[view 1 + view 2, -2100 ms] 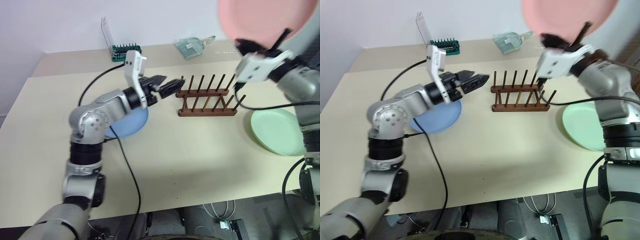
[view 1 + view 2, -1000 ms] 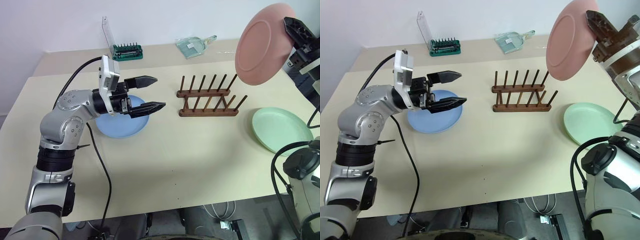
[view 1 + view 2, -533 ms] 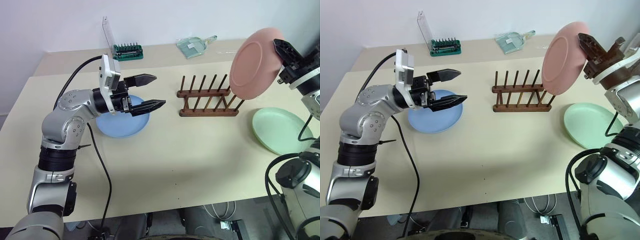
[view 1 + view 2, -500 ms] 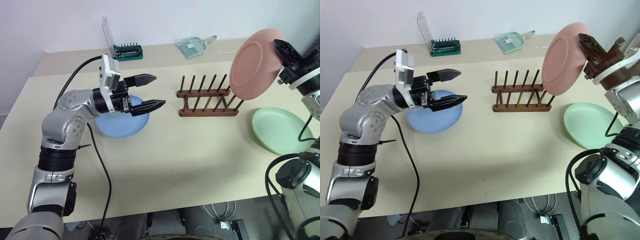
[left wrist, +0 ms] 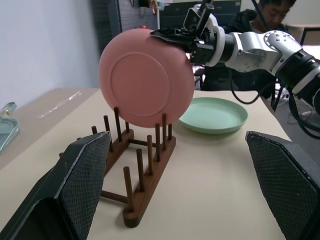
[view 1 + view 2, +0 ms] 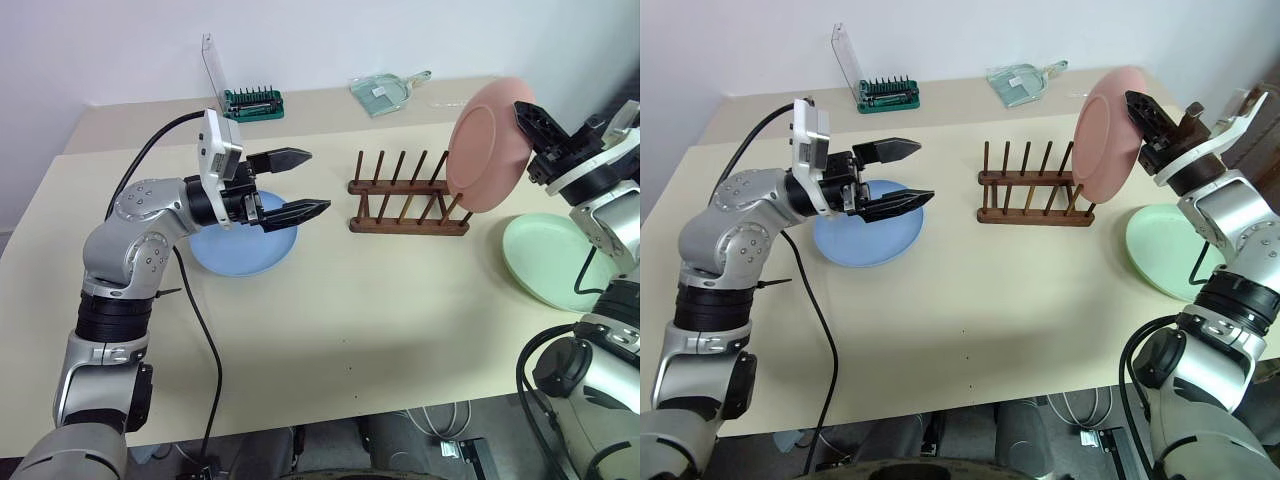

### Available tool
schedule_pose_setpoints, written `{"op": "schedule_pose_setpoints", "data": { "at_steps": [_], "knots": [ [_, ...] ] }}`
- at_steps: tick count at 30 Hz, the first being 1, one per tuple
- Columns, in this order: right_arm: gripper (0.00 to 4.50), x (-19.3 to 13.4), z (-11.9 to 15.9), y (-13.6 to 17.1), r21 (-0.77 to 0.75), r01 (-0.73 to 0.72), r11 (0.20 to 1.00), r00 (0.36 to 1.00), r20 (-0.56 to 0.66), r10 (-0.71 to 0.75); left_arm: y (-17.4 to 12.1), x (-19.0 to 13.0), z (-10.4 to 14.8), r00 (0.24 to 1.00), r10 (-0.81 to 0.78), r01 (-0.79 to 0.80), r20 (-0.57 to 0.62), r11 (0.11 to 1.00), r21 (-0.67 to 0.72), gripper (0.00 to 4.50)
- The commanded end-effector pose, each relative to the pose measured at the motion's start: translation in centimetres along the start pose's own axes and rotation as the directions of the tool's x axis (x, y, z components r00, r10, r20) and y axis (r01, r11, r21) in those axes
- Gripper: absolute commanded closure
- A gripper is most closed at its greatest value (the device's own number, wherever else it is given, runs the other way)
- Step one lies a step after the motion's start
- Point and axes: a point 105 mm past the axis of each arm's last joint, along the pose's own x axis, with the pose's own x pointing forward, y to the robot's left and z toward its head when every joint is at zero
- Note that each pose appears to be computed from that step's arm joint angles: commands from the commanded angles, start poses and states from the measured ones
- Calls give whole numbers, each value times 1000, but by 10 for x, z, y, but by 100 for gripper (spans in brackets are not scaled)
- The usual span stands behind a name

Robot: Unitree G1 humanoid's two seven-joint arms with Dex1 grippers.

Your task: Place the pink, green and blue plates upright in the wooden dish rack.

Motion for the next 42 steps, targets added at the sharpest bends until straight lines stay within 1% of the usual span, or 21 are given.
{"op": "schedule_pose_setpoints", "data": {
  "at_steps": [1, 6, 8, 11, 15, 18, 20, 25, 27, 28, 29, 30, 31, 33, 34, 35, 37, 38, 39, 41, 42],
  "knots": [
    [353, 1, 10, 3, -42, -10, 999, 999, 42, 12, 1, -2, 13, 1000, 8, -9, 8, 998, 62, 0],
    [116, 5, 14, 0, -69, 15, 997, 998, 54, -11, 1, -3, 11, 1000, 17, -16, -4, 998, 61, 0],
    [10, 6, 13, 2, -87, 19, 996, 999, 48, -15, 1, -3, 11, 1000, 18, -18, -5, 998, 61, 0],
    [4, 9, 13, 8, -88, 5, 996, 999, 51, 0, 2, -3, 10, 1000, 20, -19, -6, 998, 59, 0],
    [4, 12, 20, 22, -145, -13, 989, 996, 83, 25, 3, -2, 10, 1000, 18, -18, -6, 998, 56, 0],
    [4, 11, 26, 26, -189, -11, 982, 994, 102, 31, 3, -2, 11, 1000, 14, -14, -5, 998, 59, 0],
    [4, 10, 34, 30, -188, -23, 982, 989, 136, 49, 2, -2, 12, 1000, 7, -7, 2, 998, 57, 0],
    [4, -1, 62, 40, -334, 25, 942, 974, 219, 52, -2, -1, 16, 999, -20, 19, 24, 998, 60, 0],
    [4, -7, 64, 41, -456, 58, 888, 981, 189, 33, -5, -1, 17, 999, -37, 35, 26, 997, 64, 0],
    [4, -10, 61, 39, -550, 78, 832, 990, 138, -1, -7, -1, 17, 999, -49, 48, 22, 997, 65, 0],
    [4, -23, 63, 40, -639, 87, 764, 996, 74, -52, -11, 0, 17, 997, -77, 76, 16, 994, 75, 0],
    [4, -32, 65, 41, -691, 86, 718, 995, 30, -91, -14, 0, 16, 995, -97, 95, 13, 992, 81, 0],
    [4, -41, 67, 39, -716, 99, 691, 989, -8, -150, -17, 1, 16, 993, -114, 113, 8, 988, 105, 0],
    [4, -63, 59, 24, -800, 88, 594, 946, -120, -301, -22, 3, 11, 988, -151, 151, -7, 981, 125, 0],
    [4, -76, 52, 12, -828, 80, 556, 904, -175, -390, -24, 5, 9, 986, -166, 166, -11, 977, 135, 0],
    [4, -90, 43, 2, -842, 54, 537, 860, -234, -454, -25, 7, 8, 984, -179, 179, -10, 974, 139, 0],
    [4, -117, 25, -21, -878, -5, 479, 753, -319, -575, -25, 11, 7, 981, -193, 192, -1, 971, 140, 0],
    [4, -128, 16, -30, -883, -33, 469, 711, -351, -610, -25, 14, 7, 980, -199, 196, 7, 970, 142, 0],
    [4, -135, 11, -34, -885, -51, 463, 686, -368, -628, -24, 15, 7, 979, -203, 199, 12, 969, 143, 0],
    [4, -152, -13, -38, -848, -125, 514, 622, -471, -625, -25, 19, 7, 976, -218, 213, 16, 966, 149, 0],
    [4, -159, -20, -43, -847, -147, 511, 590, -490, -642, -26, 20, 7, 974, -225, 220, 16, 964, 150, 0]
  ]
}}
